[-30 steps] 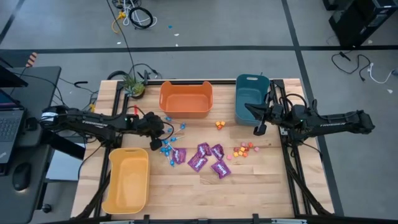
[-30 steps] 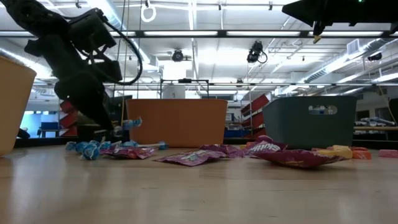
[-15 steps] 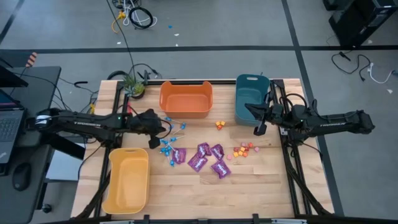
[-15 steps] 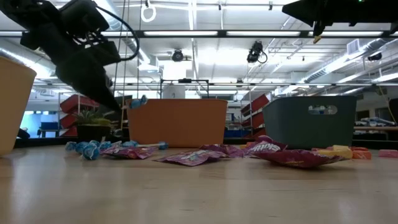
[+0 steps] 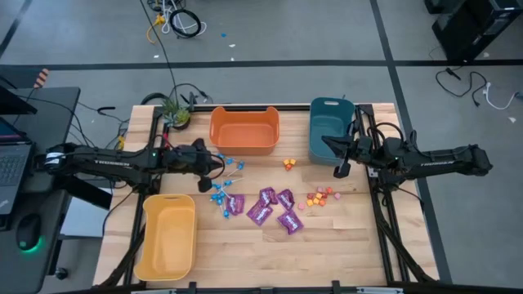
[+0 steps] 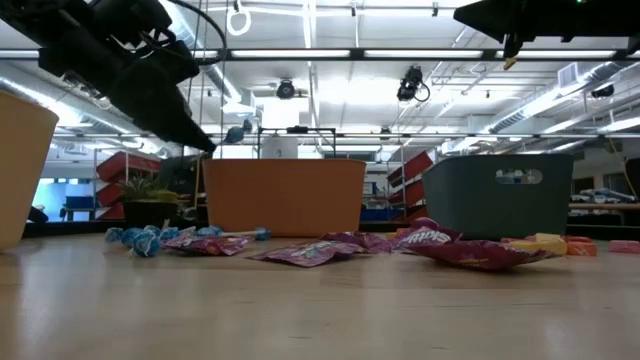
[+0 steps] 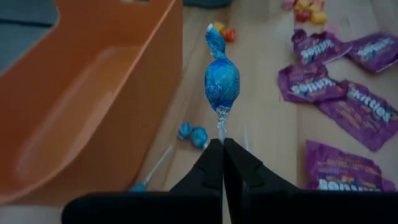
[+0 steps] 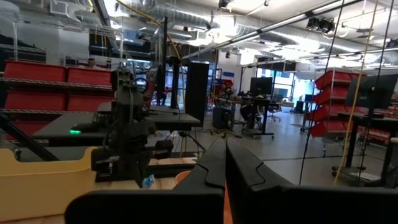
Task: Sort candy
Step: Put the blue candy into the orange bin
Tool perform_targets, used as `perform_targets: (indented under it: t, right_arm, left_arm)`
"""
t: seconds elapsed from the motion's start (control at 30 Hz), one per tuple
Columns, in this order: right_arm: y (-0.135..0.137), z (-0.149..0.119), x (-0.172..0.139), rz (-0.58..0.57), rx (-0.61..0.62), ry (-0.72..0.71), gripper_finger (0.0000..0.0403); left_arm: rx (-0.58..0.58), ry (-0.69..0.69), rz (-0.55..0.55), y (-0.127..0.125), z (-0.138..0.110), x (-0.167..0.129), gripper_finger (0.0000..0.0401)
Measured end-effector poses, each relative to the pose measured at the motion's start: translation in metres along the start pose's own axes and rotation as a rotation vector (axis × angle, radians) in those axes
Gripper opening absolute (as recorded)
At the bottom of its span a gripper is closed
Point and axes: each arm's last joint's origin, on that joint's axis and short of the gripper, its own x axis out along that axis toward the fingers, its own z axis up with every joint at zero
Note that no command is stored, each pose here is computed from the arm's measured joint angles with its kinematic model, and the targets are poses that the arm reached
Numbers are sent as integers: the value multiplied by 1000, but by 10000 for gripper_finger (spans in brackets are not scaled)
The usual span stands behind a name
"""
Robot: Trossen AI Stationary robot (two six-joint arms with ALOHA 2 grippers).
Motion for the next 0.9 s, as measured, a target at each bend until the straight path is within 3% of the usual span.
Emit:
perform_targets:
  t: [0.53, 0.9]
  right_arm:
    - [0, 0, 0, 0, 0, -1, 0]
    - [0, 0, 0, 0, 1, 0, 0]
  left_arm:
    - [19, -132, -51, -1, 13, -6, 0]
    - [32, -222, -15, 2, 24, -21, 0]
